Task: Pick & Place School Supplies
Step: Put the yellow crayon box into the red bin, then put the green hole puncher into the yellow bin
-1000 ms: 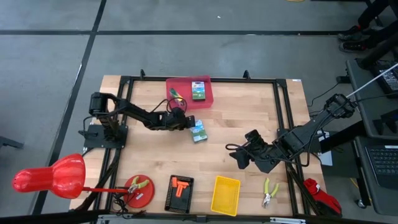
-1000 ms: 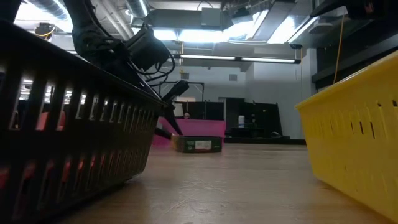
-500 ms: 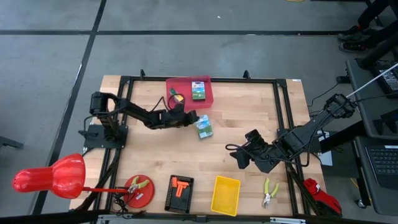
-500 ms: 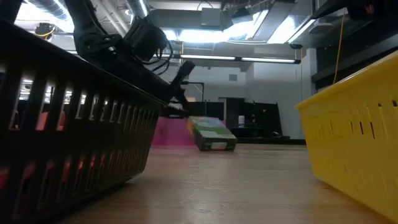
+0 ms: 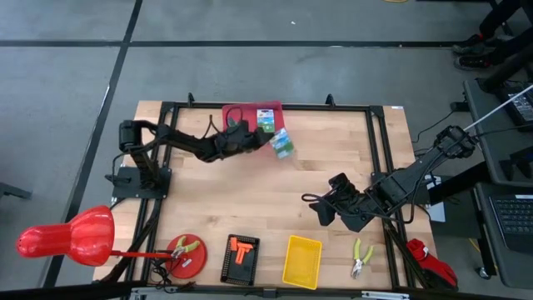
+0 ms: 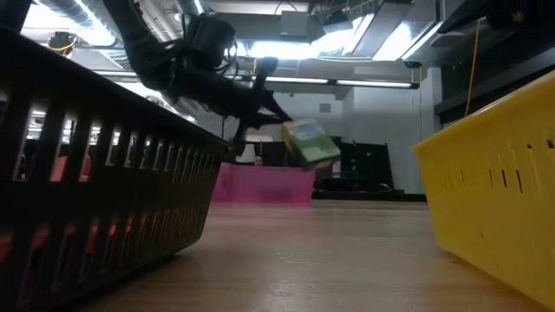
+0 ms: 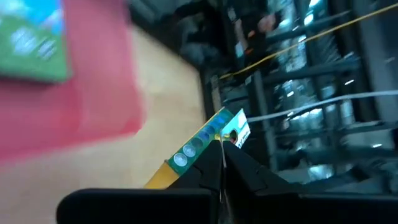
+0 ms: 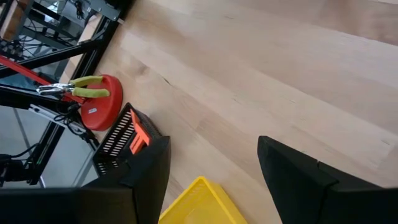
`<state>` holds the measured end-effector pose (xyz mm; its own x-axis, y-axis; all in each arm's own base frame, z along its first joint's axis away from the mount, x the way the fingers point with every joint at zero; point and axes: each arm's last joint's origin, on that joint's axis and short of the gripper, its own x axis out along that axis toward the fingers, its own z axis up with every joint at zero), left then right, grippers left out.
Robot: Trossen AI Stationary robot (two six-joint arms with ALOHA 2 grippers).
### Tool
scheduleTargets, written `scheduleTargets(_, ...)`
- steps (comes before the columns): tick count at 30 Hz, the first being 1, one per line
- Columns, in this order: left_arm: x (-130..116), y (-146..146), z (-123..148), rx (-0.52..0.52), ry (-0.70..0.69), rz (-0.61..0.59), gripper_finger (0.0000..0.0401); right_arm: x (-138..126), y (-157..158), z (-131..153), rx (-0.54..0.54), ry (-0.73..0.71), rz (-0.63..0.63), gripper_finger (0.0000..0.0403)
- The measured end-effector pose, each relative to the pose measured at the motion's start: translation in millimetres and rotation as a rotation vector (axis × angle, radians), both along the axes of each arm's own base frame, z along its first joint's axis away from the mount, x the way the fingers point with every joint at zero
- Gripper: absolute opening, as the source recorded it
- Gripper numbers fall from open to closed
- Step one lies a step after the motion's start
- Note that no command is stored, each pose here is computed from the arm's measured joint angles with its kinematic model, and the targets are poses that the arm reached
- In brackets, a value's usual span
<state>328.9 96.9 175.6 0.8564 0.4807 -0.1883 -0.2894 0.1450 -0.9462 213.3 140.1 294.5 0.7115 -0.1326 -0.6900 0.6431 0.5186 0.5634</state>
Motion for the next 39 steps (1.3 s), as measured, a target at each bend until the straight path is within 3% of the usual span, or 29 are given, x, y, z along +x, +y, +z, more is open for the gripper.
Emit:
scheduleTargets(7, -2, 37, 17, 0.055, -0.039, 0.082, 0.0002, 0, 0, 0, -0.003, 0.006, -0.001, 0.0242)
scheduleTargets(17, -20, 76, 17, 0.077, -0.014, 0.074, 0.0002, -1, 0, -1, 0.008, 0.023, 0.011, 0.0242)
scheduleTargets(27, -55, 90, 35, 0.115, 0.205, -0.014, 0.0006, -5, 5, -1, -0.009, -0.004, -0.014, 0.0242)
scheduleTargets(32, -63, 85, 42, 0.174, 0.296, -0.088, 0.0049, -6, 4, -1, -0.021, -0.012, -0.022, 0.0242)
scheduleTargets(36, -67, 84, 46, 0.260, 0.362, -0.108, 0.0113, -6, 5, -1, -0.022, -0.013, -0.023, 0.0242)
scheduleTargets(39, -64, 79, 53, 0.329, 0.328, -0.150, 0.0158, -6, 5, 0, -0.028, -0.033, -0.045, 0.0242)
